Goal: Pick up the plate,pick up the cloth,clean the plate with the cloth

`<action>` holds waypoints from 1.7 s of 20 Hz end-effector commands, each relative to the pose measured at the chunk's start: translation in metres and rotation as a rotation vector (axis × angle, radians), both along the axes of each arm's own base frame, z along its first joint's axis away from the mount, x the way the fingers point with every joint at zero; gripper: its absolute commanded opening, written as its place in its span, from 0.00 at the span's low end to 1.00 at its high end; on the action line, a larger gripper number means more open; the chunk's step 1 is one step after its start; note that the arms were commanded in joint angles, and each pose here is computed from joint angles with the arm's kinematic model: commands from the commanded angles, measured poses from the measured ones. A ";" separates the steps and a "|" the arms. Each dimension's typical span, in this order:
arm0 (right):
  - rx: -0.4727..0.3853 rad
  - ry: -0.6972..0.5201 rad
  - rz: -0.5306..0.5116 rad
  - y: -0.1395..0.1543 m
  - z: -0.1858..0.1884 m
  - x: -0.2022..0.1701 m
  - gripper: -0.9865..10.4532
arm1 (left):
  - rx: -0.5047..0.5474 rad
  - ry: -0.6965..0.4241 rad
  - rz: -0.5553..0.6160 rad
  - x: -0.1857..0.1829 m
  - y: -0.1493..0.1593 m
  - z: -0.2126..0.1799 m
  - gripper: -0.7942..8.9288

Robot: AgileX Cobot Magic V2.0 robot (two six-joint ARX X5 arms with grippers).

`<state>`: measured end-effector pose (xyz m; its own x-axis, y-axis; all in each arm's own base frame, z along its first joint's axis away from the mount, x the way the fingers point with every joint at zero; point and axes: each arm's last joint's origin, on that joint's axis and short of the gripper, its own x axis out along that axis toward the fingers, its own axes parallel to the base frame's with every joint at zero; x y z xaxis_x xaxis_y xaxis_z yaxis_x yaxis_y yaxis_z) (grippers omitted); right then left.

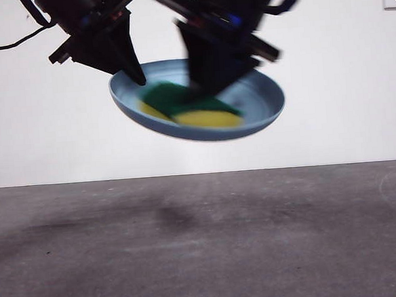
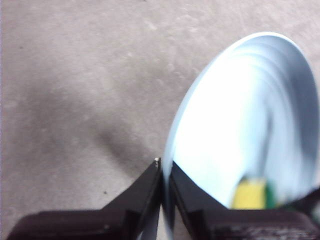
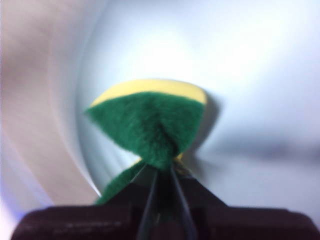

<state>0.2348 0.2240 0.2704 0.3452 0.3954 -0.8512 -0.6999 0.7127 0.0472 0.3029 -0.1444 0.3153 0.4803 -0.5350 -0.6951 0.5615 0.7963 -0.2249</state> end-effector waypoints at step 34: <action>-0.281 -0.310 -0.378 -0.034 -0.002 0.037 0.08 | -0.125 0.070 -0.103 -0.003 -0.001 0.002 0.07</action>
